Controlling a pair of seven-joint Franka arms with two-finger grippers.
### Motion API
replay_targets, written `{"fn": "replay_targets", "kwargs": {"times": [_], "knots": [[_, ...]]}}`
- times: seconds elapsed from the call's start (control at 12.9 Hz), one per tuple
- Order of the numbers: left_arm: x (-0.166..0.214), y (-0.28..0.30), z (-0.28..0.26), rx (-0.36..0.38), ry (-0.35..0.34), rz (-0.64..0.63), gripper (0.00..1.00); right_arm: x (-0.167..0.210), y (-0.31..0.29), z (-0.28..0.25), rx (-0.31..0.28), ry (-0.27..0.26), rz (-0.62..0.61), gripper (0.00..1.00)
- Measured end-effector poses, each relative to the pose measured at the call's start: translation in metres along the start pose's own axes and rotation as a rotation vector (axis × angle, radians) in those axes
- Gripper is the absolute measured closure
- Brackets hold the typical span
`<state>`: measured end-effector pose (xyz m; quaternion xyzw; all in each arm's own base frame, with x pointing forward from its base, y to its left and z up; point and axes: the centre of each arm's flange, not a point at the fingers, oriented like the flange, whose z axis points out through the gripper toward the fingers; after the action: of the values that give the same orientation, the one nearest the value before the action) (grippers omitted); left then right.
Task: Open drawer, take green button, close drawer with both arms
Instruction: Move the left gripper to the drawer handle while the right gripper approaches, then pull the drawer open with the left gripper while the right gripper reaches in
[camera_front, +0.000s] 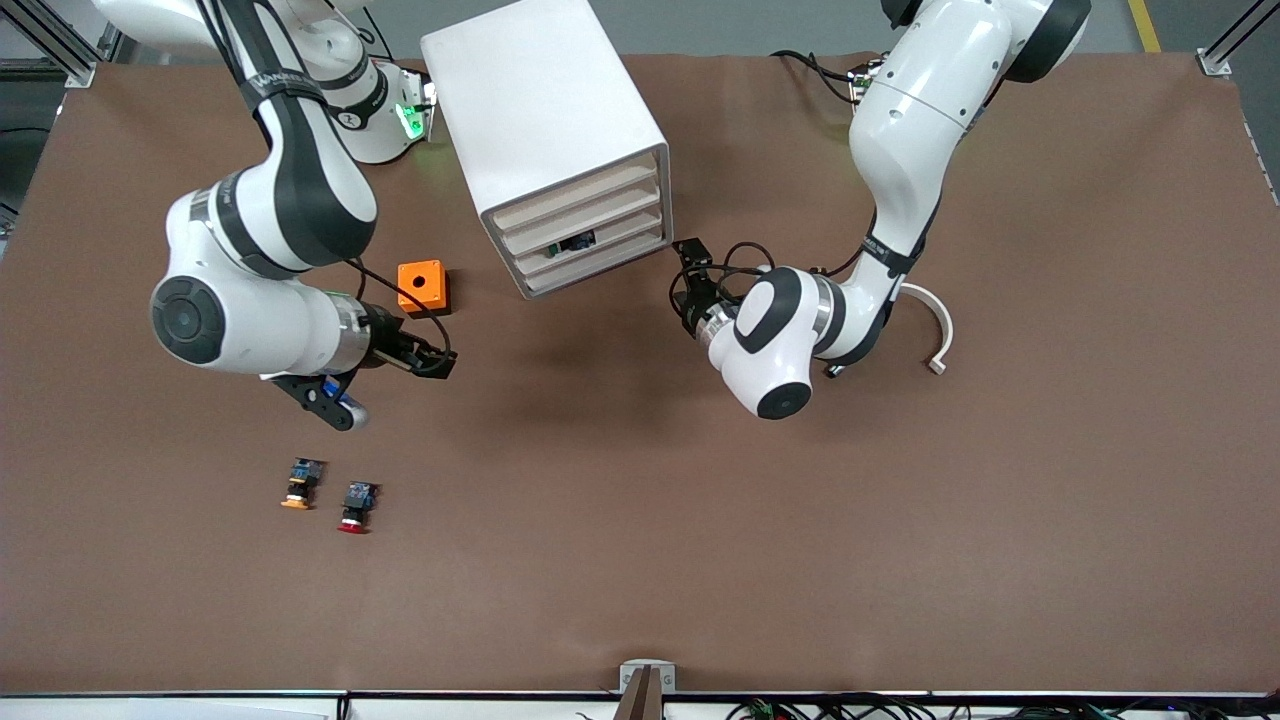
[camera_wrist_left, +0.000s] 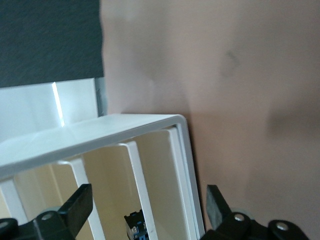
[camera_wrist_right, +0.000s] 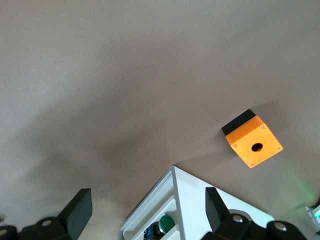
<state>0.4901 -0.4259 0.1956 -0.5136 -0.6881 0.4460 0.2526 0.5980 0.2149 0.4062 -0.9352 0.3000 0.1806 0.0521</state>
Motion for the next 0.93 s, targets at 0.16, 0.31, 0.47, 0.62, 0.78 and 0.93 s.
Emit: {"fn": "replay_targets", "kwargs": {"times": [0.16, 0.31, 0.47, 0.62, 0.78, 0.93], "knots": [[-0.004, 0.010, 0.020, 0.071, -0.035, -0.144, 0.03, -0.013, -0.020, 0.004, 0.015, 0.017, 0.059, 0.00], [-0.007, 0.017, 0.040, 0.114, -0.031, -0.243, 0.05, -0.030, -0.042, 0.004, 0.045, 0.011, 0.108, 0.00], [-0.015, 0.015, 0.066, 0.149, -0.009, -0.293, 0.13, -0.034, -0.050, 0.003, 0.062, -0.001, 0.124, 0.00], [-0.020, 0.016, 0.090, 0.176, 0.012, -0.320, 0.19, -0.028, -0.047, 0.001, 0.068, -0.002, 0.137, 0.00], [-0.023, 0.015, 0.111, 0.188, 0.041, -0.321, 0.21, -0.021, -0.043, -0.001, 0.072, -0.005, 0.151, 0.00], [-0.027, 0.011, 0.122, 0.189, 0.058, -0.312, 0.40, -0.020, -0.043, 0.000, 0.074, -0.008, 0.153, 0.00]]}}
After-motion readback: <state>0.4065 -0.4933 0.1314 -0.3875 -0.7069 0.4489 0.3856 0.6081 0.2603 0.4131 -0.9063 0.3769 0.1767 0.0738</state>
